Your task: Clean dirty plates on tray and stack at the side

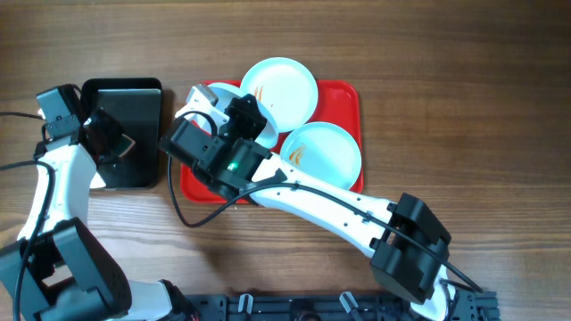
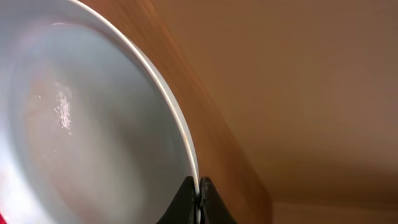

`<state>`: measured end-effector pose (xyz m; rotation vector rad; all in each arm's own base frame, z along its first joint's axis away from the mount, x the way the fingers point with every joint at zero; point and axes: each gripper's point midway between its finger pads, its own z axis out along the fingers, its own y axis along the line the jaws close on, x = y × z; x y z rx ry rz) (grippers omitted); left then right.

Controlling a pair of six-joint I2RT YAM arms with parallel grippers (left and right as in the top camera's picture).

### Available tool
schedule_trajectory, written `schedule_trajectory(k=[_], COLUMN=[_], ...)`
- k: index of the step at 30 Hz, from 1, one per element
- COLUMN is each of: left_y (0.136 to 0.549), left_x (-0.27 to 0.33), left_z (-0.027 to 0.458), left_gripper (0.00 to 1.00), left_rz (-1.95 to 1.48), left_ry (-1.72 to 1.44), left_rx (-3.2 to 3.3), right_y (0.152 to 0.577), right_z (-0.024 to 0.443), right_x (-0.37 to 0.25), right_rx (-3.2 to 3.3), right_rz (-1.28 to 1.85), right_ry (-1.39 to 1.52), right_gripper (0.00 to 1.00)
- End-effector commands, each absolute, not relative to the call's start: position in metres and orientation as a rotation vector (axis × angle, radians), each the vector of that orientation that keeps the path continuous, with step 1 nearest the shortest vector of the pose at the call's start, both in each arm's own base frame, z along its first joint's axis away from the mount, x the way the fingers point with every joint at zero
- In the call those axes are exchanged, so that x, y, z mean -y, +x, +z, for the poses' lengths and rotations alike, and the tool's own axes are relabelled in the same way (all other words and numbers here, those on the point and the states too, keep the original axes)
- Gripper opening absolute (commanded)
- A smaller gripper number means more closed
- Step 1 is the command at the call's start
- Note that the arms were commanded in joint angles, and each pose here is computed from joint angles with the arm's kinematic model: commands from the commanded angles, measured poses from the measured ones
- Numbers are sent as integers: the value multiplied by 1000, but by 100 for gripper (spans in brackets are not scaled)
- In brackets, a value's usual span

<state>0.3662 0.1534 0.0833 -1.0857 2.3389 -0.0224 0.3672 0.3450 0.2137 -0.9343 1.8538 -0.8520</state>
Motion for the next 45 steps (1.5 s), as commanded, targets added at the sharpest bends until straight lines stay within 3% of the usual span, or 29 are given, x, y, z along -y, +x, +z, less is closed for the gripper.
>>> schedule_trajectory(k=[1, 10, 22, 26, 31, 34, 38, 45], left_y=[369, 370, 370, 365, 373, 369, 361, 383], left_x=[-158, -158, -168, -166, -164, -168, -165, -166], left_z=[87, 87, 92, 75, 114, 108, 70, 119], left_gripper=[4, 4, 4, 4, 4, 4, 4, 4], left_rz=[-14, -15, 71, 69, 31, 71, 81, 22], left_ry=[-1083, -1082, -1021, -1048, -993, -1013, -1058, -989], left_rx=[-2330, -2330, -2328, -2379, -2278, -2291, -2402, -2279], right_y=[366, 366, 347, 347, 352, 357, 365, 364], right_z=[247, 247, 159, 147, 137, 137, 131, 131], right_x=[-336, -336, -357, -348, -335, -333, -311, -311], right_rx=[-1798, -1811, -2378, -2504, -2648, -2692, -2747, -2749], right_rz=[-916, -886, -95, 20, 210, 340, 326, 327], right_ry=[-868, -826, -652, -598, -533, -505, -427, -424], right_gripper=[4, 4, 4, 4, 4, 4, 4, 4])
